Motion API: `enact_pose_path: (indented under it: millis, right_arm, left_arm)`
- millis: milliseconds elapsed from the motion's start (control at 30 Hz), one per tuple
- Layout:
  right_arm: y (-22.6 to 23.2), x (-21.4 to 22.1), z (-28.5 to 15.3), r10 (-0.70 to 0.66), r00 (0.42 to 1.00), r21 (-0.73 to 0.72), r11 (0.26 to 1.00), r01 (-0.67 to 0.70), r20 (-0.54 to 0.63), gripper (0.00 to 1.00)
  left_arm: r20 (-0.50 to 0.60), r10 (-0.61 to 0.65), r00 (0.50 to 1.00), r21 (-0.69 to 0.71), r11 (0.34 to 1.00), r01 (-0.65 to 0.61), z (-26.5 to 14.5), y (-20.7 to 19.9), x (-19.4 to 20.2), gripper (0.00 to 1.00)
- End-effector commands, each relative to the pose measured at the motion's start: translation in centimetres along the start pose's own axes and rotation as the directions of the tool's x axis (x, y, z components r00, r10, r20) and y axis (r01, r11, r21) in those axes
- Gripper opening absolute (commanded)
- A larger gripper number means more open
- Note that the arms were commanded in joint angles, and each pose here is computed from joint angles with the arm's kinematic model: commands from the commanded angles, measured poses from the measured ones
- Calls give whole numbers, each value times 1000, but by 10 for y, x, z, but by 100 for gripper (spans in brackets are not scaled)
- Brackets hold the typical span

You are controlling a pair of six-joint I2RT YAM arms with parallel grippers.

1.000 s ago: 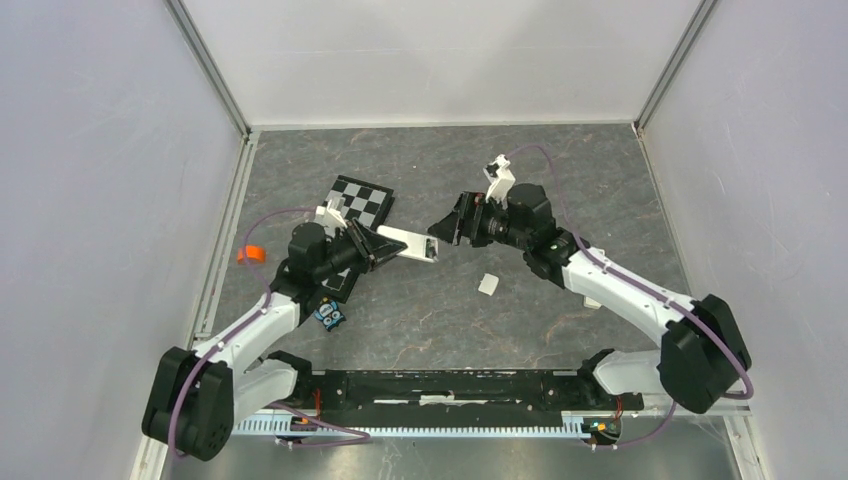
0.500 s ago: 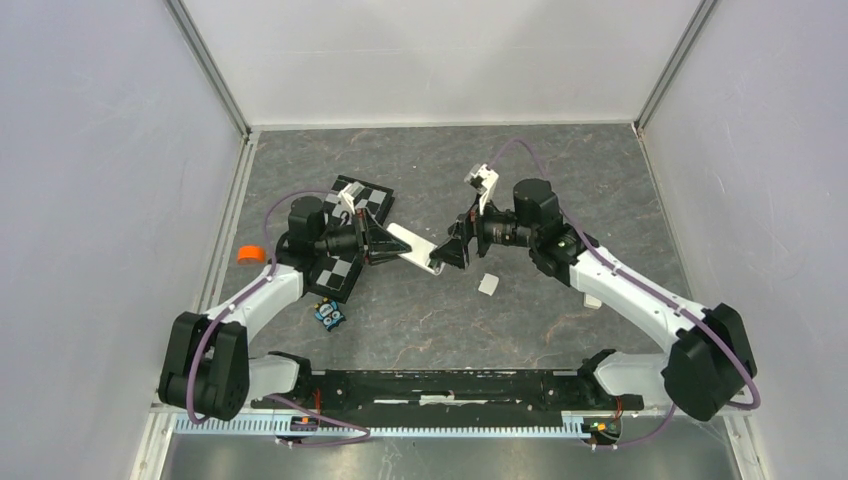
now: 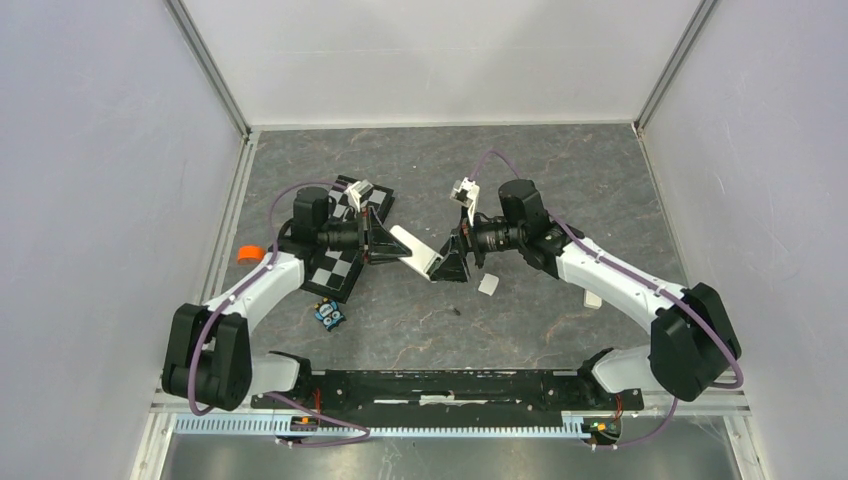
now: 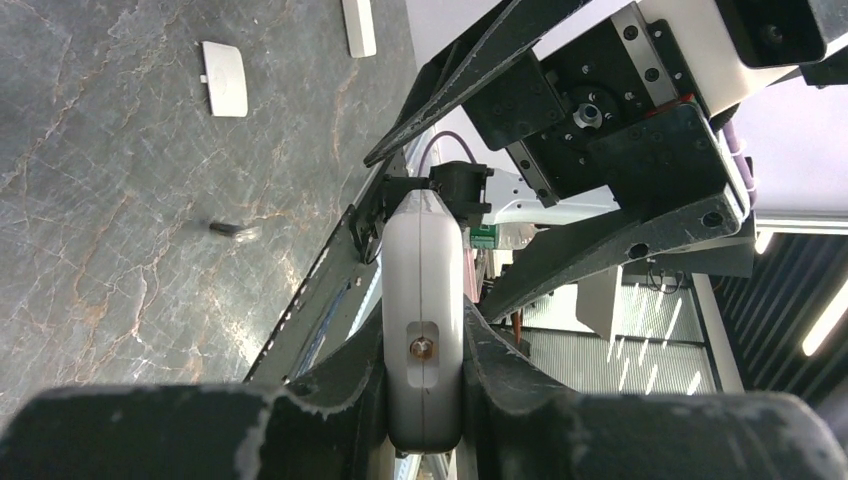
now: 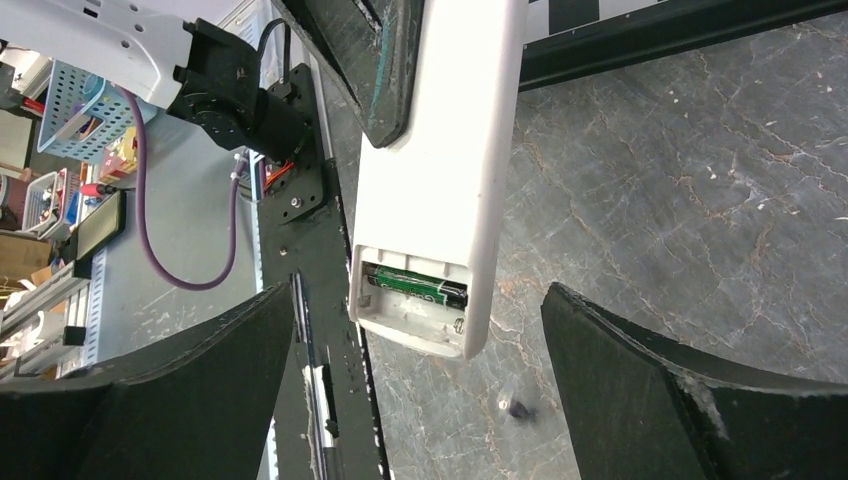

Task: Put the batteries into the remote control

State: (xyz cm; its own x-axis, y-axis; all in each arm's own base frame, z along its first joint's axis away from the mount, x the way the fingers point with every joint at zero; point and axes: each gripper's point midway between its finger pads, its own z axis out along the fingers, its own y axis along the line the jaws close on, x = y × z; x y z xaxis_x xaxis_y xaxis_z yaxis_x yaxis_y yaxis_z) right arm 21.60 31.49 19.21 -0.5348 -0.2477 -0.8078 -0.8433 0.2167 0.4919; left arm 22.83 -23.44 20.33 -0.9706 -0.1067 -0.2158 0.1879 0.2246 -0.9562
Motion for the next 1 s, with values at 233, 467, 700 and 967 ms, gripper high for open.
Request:
enact_pose_path:
  millis: [233, 467, 700, 967]
  right_arm:
    - [-37, -19, -9, -21, 997, 249, 968, 2, 74, 95]
    - [-54, 53, -2, -88, 991, 343, 932, 117, -100, 82]
    - [-60, 104, 27, -158, 914, 408, 857, 314, -373, 63]
    - [-69, 125, 36, -142, 857, 423, 822, 381, -495, 46]
  left_arm:
    - [164, 12, 986, -222, 975, 25, -15, 42, -33, 2]
    - [339, 123, 933, -543, 835, 87, -55, 91, -54, 2]
    - [364, 173, 915, -577, 813, 76, -65, 87, -55, 2]
    - [377, 171, 910, -570, 817, 83, -66, 87, -51, 2]
